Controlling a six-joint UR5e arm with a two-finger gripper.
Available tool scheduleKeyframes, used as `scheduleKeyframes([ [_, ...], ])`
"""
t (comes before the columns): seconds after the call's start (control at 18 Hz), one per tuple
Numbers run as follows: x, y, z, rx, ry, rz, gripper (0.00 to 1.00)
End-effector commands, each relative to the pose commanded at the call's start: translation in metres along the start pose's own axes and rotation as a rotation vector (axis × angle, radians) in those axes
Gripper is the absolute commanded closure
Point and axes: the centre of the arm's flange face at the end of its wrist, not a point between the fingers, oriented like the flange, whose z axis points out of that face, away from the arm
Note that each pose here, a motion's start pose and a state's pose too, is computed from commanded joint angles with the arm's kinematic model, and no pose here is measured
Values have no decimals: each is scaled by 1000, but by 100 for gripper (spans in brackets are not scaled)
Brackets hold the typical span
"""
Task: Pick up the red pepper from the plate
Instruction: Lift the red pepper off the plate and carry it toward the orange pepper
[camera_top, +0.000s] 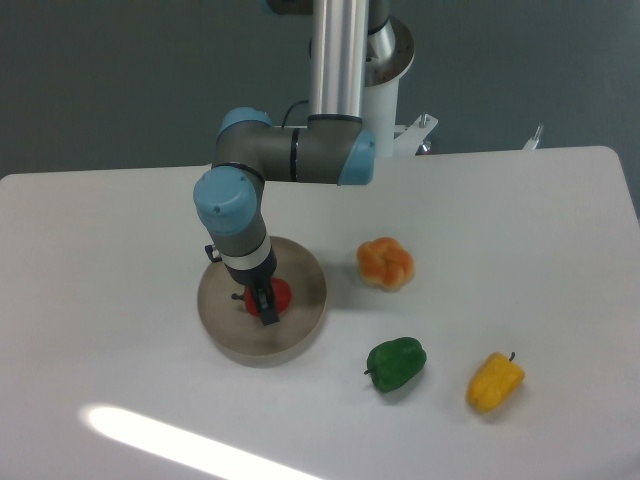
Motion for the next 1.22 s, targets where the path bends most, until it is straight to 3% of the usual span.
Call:
scheduleKeyframes([
  [0.5,-17,15,-29,9,-34,15,43],
  [0.72,-46,51,-73,10,-46,-9,43],
  [0.83,-63,64,-95,8,-44,23,43],
  [0.94,-95,96,-117,45,-51,33,43],
  [1.22,-148,178,-123,54,-90,83,43],
])
